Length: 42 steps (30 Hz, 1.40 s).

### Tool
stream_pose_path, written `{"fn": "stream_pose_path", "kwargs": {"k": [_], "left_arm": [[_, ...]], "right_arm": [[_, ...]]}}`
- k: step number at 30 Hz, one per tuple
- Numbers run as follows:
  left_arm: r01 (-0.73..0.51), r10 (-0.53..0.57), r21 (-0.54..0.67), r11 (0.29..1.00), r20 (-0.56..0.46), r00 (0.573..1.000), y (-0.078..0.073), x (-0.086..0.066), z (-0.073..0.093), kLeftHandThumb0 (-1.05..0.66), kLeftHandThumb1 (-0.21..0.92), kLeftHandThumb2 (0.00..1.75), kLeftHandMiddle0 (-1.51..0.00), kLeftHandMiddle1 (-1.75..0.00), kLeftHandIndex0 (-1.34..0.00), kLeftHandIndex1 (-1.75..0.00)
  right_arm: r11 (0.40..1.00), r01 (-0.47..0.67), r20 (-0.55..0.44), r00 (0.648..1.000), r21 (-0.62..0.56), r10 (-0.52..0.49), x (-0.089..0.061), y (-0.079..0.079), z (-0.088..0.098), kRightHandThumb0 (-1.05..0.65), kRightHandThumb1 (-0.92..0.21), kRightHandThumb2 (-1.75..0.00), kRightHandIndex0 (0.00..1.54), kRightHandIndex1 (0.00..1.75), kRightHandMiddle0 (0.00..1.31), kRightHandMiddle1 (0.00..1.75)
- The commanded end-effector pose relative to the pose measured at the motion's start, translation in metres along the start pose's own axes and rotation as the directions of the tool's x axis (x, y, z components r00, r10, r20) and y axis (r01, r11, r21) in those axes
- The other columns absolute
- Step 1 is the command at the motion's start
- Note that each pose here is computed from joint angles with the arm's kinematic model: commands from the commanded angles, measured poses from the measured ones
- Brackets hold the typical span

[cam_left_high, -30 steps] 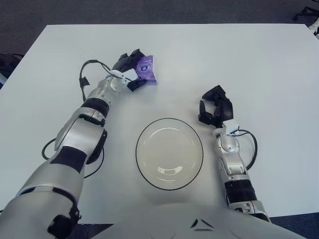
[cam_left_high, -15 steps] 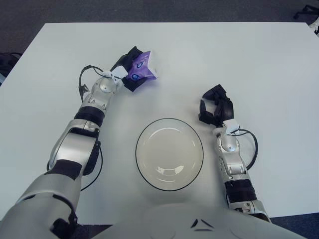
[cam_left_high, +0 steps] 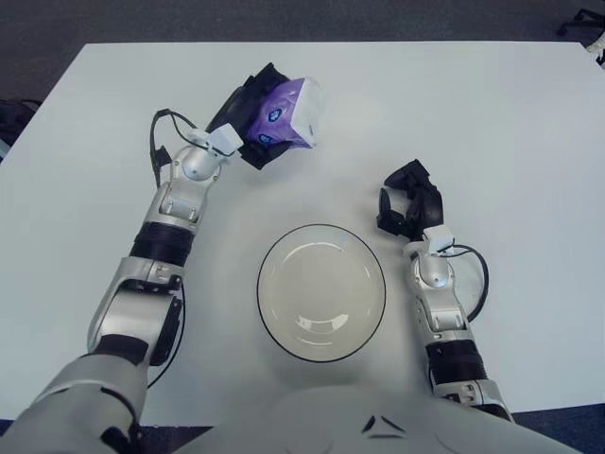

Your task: Put the tissue paper into the plate.

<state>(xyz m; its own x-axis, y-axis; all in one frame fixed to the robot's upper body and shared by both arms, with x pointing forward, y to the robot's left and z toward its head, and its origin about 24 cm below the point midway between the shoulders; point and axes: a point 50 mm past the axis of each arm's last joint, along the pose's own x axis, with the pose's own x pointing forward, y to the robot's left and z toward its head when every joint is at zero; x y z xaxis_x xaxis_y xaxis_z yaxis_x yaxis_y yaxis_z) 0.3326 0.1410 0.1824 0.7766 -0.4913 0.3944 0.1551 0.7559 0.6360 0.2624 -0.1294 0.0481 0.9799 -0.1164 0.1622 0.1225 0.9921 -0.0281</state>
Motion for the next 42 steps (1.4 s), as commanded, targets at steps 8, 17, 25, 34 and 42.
{"fn": "stream_pose_path", "kwargs": {"k": [8,17,25,34,42], "left_arm": [[0.08,-0.076,-0.027,0.996,0.11,0.991,-0.005,-0.02,0.037,-0.55,0.12,1.56,-1.39,-1.75,-0.77,-1.75],[0.221,-0.215,-0.014,0.975,0.19,0.958,-0.029,-0.041,0.063,-0.56,0.11,1.57,-1.39,-1.75,-0.78,-1.75],[0.409,-0.392,-0.039,0.912,0.216,0.894,-0.041,-0.049,0.077,-0.55,0.13,1.55,-1.33,-1.75,-0.76,-1.75],[0.628,-0.64,0.139,0.766,0.258,0.724,-0.043,-0.057,0.088,-0.55,0.12,1.56,-1.29,-1.75,-0.77,-1.75],[0.621,-0.701,0.325,0.713,0.336,0.629,-0.06,-0.061,0.09,-0.56,0.11,1.56,-1.29,-1.75,-0.78,-1.75]], "right_arm": [[0.999,0.028,-0.347,0.937,-0.03,-0.036,-0.035,-0.012,-0.062,-0.41,-0.54,-1.04,0.66,1.58,0.43,1.75],[0.999,0.021,-0.347,0.937,-0.033,-0.031,-0.035,-0.012,-0.062,-0.41,-0.54,-1.04,0.65,1.59,0.43,1.75],[0.999,0.021,-0.348,0.937,-0.036,-0.032,-0.035,-0.012,-0.062,-0.41,-0.55,-1.03,0.65,1.59,0.43,1.75],[0.997,-0.002,-0.319,0.947,-0.074,-0.022,-0.033,-0.009,-0.059,-0.42,-0.51,-1.09,0.72,1.59,0.46,1.75],[0.995,-0.012,-0.355,0.935,-0.099,-0.024,-0.034,-0.009,-0.056,-0.42,-0.5,-1.09,0.73,1.55,0.46,1.75]]}}
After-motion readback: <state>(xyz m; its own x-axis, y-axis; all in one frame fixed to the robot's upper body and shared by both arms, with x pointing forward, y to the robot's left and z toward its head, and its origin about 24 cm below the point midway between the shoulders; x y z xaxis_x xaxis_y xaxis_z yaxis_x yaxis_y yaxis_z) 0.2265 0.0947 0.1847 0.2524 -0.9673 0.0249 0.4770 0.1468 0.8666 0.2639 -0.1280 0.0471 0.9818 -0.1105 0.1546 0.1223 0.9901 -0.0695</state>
